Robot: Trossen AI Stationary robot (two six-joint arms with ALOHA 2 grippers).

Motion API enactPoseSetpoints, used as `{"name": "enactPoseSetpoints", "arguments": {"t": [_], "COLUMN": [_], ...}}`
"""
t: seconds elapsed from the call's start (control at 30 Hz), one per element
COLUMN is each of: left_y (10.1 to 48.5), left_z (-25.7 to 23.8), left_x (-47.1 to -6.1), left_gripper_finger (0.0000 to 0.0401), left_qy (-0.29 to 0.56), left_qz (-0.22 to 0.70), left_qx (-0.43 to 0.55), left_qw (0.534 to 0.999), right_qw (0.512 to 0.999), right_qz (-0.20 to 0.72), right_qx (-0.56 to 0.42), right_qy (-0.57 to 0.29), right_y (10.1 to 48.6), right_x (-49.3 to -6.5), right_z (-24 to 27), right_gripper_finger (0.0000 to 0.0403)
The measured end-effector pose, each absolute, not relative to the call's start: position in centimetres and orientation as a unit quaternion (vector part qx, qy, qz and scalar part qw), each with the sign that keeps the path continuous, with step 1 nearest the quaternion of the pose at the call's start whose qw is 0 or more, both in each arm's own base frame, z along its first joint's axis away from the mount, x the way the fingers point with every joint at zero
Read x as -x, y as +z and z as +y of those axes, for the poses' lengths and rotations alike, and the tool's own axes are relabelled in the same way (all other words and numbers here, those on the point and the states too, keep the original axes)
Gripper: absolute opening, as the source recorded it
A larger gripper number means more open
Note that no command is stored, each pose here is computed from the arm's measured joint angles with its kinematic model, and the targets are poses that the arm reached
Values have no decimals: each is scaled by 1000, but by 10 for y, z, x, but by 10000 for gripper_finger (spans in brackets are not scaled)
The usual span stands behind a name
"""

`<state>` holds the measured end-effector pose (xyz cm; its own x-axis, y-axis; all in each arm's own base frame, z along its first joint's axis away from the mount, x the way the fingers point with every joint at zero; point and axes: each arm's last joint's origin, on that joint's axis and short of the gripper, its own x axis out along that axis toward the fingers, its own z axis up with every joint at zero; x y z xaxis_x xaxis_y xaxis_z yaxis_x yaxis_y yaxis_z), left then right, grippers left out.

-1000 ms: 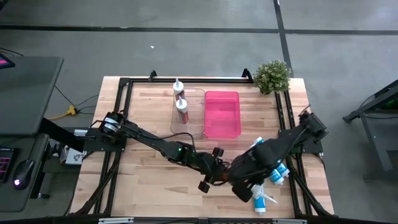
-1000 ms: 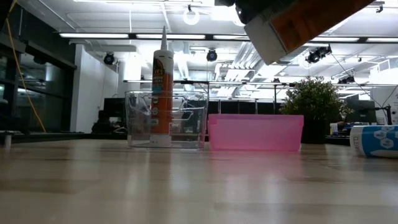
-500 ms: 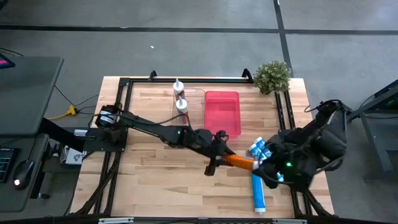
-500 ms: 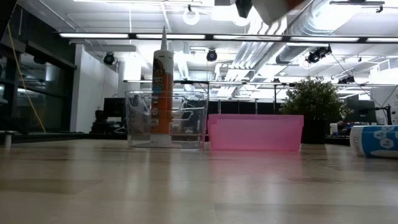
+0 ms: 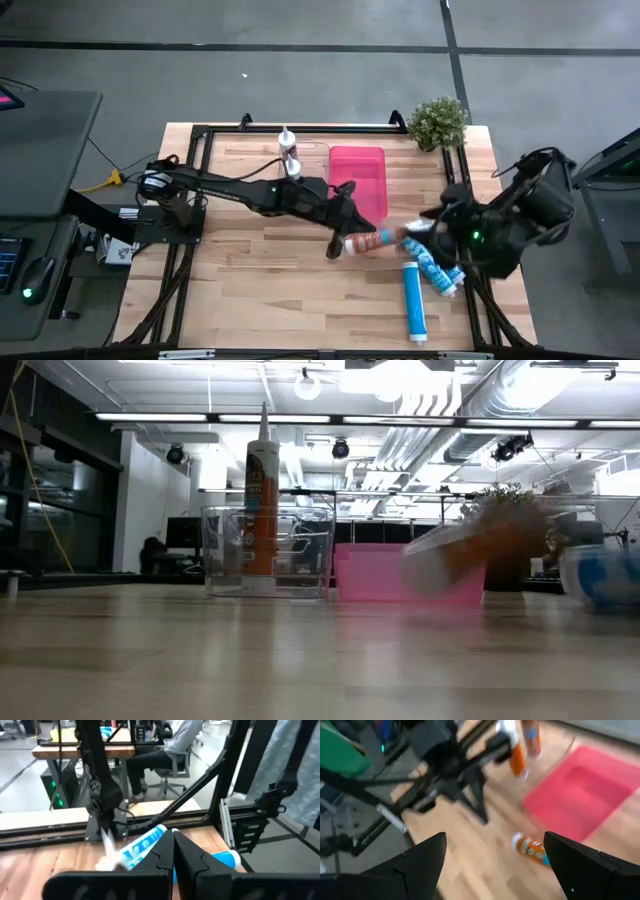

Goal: Pick & place silicon tubes, Sealant and Lysol wipes
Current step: Put the orange sealant into the transparent bin

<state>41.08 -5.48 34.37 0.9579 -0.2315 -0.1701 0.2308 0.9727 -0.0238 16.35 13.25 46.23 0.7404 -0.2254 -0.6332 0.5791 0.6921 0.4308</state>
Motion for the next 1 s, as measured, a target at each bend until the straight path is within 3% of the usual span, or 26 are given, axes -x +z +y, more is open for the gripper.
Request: {"name": "enactPoseSetpoints", "arguments": {"t": [0.47, 0.77, 1.0], "left_y": [319, 316, 311], "left_z": [-57, -59, -57], "left_x": [-421, -424, -422], "left_gripper_finger": [1, 1, 0], "left_qy": [-95, -99, -81], "left_qz": [135, 133, 164], "left_qx": [-2, 3, -2], "left_qw": [986, 986, 983], "right_qw": [893, 890, 892], "right_qz": [265, 309, 389], "right_qx": [-281, -257, -155], "right_qy": [-232, -215, -170], "right_y": [469, 461, 445], "right_x": [-165, -174, -191], "right_z": [116, 126, 141], "right_gripper_finger": [330, 330, 330]}}
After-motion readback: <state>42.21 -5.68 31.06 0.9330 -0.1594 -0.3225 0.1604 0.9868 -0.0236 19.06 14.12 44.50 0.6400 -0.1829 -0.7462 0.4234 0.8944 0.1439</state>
